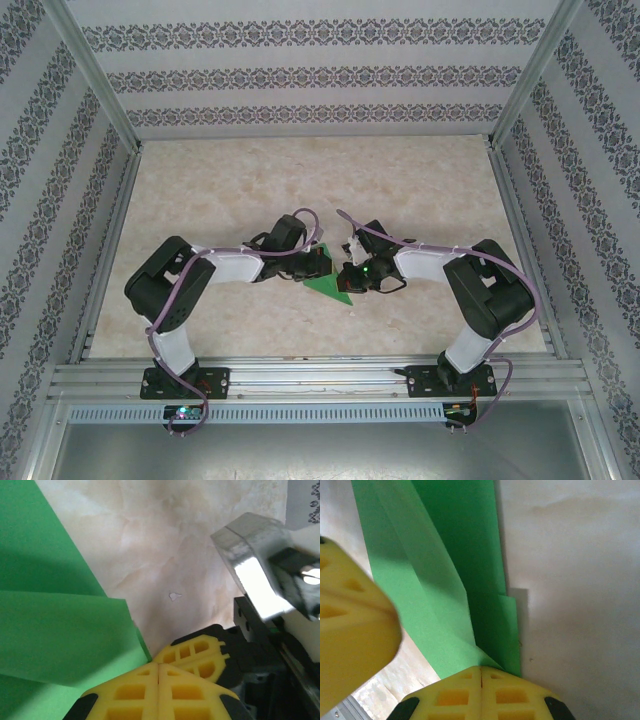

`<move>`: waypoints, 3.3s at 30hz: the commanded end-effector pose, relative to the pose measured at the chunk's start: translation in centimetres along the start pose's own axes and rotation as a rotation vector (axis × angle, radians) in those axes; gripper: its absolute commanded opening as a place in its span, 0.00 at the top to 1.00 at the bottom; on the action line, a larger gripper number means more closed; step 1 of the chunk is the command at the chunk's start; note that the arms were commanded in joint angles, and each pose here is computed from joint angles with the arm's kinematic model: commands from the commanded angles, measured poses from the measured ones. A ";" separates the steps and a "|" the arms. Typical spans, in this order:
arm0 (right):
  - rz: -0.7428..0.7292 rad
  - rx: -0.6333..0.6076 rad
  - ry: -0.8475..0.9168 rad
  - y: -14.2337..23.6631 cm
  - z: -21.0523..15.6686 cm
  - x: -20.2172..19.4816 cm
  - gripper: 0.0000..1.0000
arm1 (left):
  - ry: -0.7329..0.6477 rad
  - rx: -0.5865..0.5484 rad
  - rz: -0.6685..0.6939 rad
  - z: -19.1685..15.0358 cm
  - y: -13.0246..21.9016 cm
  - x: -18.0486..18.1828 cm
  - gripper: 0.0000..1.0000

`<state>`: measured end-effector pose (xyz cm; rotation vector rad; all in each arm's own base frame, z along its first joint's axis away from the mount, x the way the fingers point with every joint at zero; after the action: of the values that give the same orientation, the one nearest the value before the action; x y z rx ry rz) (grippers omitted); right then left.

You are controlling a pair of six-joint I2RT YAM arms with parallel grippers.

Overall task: Fold a paper plane with a square sheet of paper (fold left side to right side)
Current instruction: Fourth fold the wing at the center of the table.

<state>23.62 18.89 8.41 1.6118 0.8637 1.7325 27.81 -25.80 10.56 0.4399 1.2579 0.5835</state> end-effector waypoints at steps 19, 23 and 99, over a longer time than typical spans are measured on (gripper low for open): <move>-0.326 0.142 -0.060 -1.4 -2.9 -4.1 1.00 | 0.143 0.033 0.228 -0.6 -1.3 5.2 1.00; -0.343 0.156 -0.055 -1.5 -3.0 -4.2 1.00 | 0.144 0.012 0.249 0.0 -0.5 5.7 1.00; 0.144 -0.013 0.003 0.6 1.4 3.9 1.00 | 0.025 0.116 0.228 1.1 -1.2 5.8 1.00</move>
<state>24.31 20.65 11.44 1.6714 0.7651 1.8164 31.25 -23.93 8.38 0.5700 1.2430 0.6676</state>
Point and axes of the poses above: each hand's point on the last joint's axis, 136 mm out from that joint toward the fingers, its own y axis back along the fingers, its own x axis along the line the jaws close on, z = x × y, the point moved 9 cm from there along y, back along the fingers, and after that the axes turned 4 degrees about -y, right-handed, at the moved point
